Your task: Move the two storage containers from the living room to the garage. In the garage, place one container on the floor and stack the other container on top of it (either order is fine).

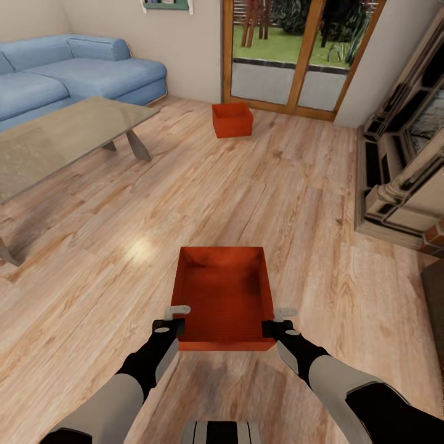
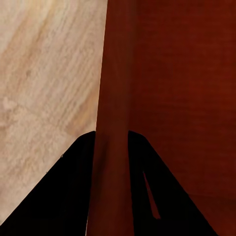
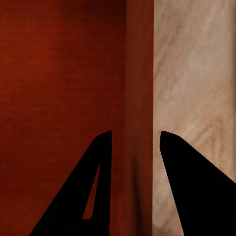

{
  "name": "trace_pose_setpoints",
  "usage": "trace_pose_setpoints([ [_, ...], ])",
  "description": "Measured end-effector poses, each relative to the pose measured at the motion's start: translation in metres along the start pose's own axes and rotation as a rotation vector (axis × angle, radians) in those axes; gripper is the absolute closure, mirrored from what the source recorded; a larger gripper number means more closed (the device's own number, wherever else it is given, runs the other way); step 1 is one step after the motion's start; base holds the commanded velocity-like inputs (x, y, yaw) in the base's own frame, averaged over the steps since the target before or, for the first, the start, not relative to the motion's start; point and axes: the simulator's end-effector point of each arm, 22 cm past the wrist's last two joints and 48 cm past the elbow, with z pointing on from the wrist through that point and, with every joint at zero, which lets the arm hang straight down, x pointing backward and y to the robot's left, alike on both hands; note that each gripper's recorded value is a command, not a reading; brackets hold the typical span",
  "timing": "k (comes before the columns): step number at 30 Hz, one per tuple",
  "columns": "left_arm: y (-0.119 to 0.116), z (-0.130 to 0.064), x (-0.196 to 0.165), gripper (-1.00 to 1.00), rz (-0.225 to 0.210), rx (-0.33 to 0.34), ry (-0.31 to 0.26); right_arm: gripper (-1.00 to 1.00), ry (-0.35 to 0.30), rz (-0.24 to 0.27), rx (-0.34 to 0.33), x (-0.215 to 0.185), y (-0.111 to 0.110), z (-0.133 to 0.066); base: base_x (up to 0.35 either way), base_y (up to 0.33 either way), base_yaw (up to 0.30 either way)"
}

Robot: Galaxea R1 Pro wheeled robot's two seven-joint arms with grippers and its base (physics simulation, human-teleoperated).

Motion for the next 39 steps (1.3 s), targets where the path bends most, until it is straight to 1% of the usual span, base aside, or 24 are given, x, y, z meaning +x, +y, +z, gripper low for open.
trace_pose_setpoints([
  [39,0.008,-0.065,-0.05,1.0,-0.005,0.0,0.006,1.0,0.004,-0.004,0.0,-0.053,0.0,-0.065,0.0,0.0,0.0],
])
